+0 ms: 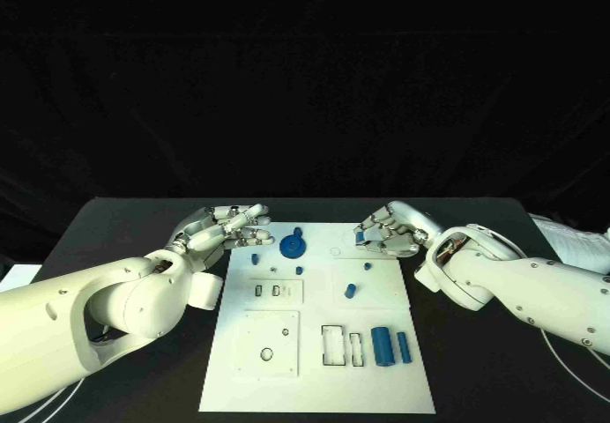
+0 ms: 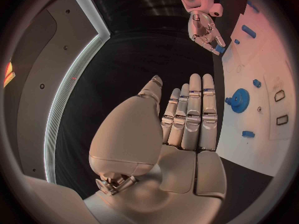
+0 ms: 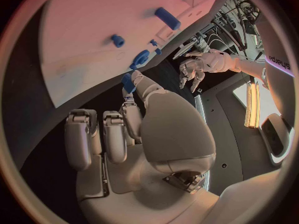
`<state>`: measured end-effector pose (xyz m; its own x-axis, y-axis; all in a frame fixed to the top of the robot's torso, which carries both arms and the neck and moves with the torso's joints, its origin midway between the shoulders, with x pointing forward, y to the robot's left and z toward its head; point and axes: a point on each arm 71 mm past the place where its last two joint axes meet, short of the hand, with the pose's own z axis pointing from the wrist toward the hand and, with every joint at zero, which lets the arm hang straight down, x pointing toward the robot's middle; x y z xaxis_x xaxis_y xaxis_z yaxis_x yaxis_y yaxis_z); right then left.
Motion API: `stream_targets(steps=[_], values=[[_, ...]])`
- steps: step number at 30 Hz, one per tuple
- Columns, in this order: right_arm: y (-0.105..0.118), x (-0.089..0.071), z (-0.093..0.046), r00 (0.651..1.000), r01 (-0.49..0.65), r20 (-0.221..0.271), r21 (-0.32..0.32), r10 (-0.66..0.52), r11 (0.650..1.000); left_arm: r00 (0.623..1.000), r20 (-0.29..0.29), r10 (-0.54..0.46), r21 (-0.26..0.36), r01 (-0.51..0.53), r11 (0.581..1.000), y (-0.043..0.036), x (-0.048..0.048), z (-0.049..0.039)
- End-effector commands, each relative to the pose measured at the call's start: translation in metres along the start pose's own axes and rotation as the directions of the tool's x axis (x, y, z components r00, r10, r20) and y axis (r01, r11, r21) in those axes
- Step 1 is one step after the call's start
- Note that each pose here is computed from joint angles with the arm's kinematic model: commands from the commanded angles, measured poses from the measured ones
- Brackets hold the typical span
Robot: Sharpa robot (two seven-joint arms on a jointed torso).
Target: Assemble the parts on the task board
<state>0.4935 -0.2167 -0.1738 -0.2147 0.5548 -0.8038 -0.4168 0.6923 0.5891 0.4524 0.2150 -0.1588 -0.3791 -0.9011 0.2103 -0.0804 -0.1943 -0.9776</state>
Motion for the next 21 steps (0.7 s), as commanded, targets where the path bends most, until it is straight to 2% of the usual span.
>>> stream_targets(steps=[1, 7, 12, 21], values=[[0.017, 0.011, 0.007, 1.0, 0.002, -0.012, -0.004, -0.002, 1.0, 1.0, -0.014, -0.008, 0.008, 0.008, 1.0, -0.0004, 0.0001, 0.0013], [0.046, 0.04, 0.02, 0.998, 0.01, -0.069, -0.042, -0.013, 0.999, 1.0, -0.009, -0.006, 0.009, 0.006, 1.0, -0.0001, -0.0022, 0.0029], [0.065, 0.07, 0.024, 0.993, 0.025, -0.116, -0.063, -0.032, 0.998, 1.0, -0.007, -0.005, 0.011, 0.005, 1.0, -0.0001, -0.0033, 0.0039], [0.08, 0.101, 0.029, 0.979, 0.107, -0.169, -0.075, -0.118, 0.991, 1.0, -0.007, -0.009, 0.01, 0.009, 1.0, -0.0001, -0.0027, 0.0045]])
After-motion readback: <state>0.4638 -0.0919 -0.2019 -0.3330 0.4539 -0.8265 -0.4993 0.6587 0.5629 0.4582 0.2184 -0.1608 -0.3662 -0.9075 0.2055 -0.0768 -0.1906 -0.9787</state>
